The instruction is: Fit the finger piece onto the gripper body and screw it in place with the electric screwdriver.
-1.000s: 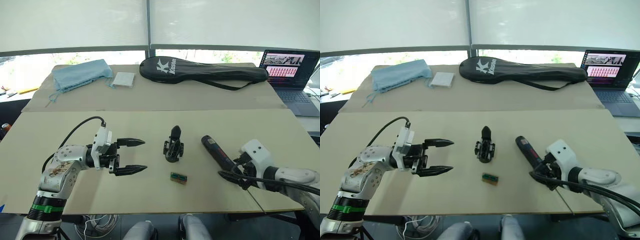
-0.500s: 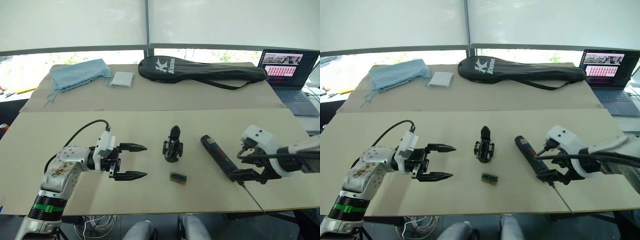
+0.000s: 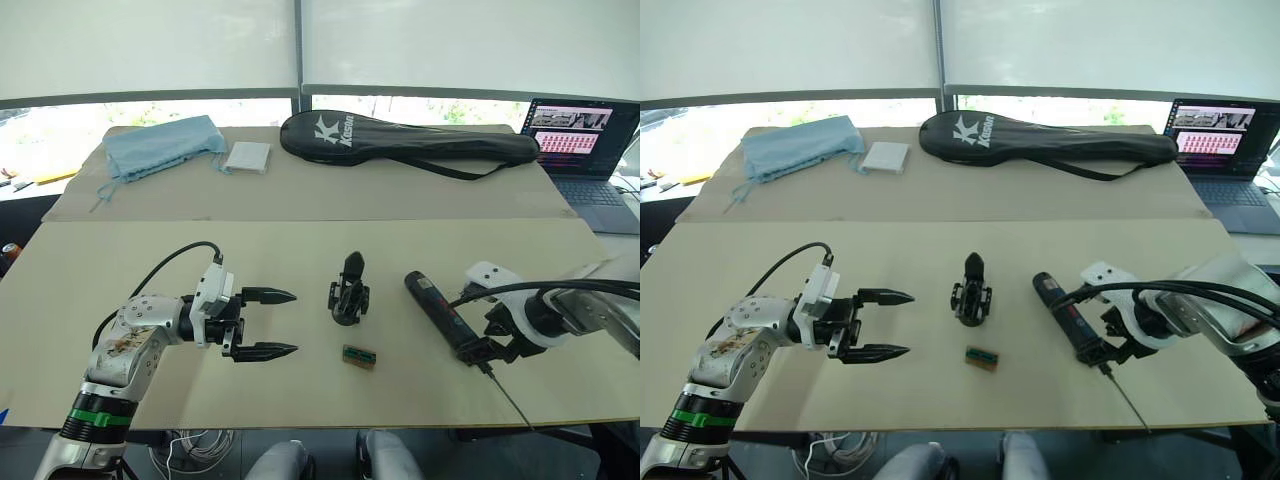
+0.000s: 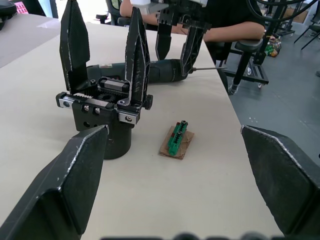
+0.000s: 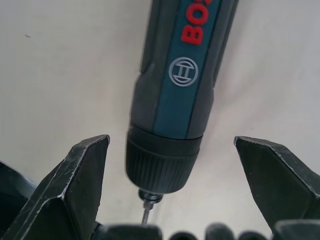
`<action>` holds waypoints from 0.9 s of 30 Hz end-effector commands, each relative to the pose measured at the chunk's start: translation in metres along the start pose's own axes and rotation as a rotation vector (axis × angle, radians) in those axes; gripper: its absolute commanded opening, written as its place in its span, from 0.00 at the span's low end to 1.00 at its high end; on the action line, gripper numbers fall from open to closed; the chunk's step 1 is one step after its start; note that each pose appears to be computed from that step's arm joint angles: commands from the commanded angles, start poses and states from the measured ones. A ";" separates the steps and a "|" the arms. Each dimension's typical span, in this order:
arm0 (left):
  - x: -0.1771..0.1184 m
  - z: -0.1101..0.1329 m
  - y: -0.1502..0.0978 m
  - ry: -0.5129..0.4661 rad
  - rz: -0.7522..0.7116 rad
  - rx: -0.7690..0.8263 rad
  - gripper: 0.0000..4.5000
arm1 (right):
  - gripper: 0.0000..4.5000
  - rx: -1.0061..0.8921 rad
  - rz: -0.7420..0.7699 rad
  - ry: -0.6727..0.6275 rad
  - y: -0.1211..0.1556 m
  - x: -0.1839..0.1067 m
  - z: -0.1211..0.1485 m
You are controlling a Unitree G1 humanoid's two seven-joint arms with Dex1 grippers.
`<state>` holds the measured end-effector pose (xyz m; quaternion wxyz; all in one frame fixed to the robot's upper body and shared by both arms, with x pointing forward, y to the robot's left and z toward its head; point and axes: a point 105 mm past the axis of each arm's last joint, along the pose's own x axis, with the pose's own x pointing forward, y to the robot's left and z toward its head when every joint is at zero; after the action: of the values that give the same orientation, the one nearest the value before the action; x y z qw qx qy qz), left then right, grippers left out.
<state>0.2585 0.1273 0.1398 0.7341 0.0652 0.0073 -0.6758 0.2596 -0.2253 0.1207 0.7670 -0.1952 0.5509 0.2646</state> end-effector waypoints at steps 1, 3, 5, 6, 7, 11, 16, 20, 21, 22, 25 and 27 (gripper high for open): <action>0.004 0.006 -0.004 -0.007 -0.015 0.044 1.00 | 0.98 0.000 -0.003 -0.029 -0.001 -0.004 0.009; 0.005 0.006 -0.004 -0.009 -0.015 0.041 1.00 | 0.98 -0.002 -0.015 -0.006 -0.002 -0.003 0.008; 0.005 0.007 -0.004 -0.010 -0.014 0.040 1.00 | 0.98 -0.008 -0.019 0.002 -0.003 -0.002 0.008; 0.005 0.007 -0.003 -0.010 -0.013 0.039 1.00 | 0.98 -0.009 -0.018 0.002 -0.003 0.000 0.008; 0.006 0.007 -0.003 -0.011 -0.013 0.039 1.00 | 0.98 -0.011 -0.017 0.004 -0.003 0.001 0.009; 0.006 0.008 -0.002 -0.011 -0.012 0.040 1.00 | 0.98 -0.030 -0.025 0.020 -0.003 0.004 0.010; 0.007 0.009 -0.002 -0.013 -0.010 0.042 1.00 | 0.98 -0.066 -0.032 0.054 -0.002 0.013 0.008; 0.008 0.009 -0.002 -0.015 -0.012 0.043 1.00 | 0.98 -0.056 -0.038 0.081 -0.004 0.016 0.004; 0.008 0.009 -0.002 -0.016 -0.014 0.044 1.00 | 0.98 -0.056 -0.038 0.083 -0.005 0.017 0.003; 0.009 0.009 -0.003 -0.018 -0.016 0.045 1.00 | 0.93 -0.057 -0.039 0.084 -0.005 0.017 0.003; 0.010 0.010 -0.003 -0.025 -0.028 0.047 1.00 | 0.74 -0.061 -0.045 0.081 -0.007 0.018 0.005; 0.011 0.010 -0.004 -0.028 -0.038 0.048 1.00 | 0.56 -0.059 -0.050 0.075 -0.009 0.017 0.007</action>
<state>0.2573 0.1197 0.1384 0.7304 0.0615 0.0058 -0.6802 0.2730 -0.2249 0.1079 0.7471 -0.2373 0.5668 0.2534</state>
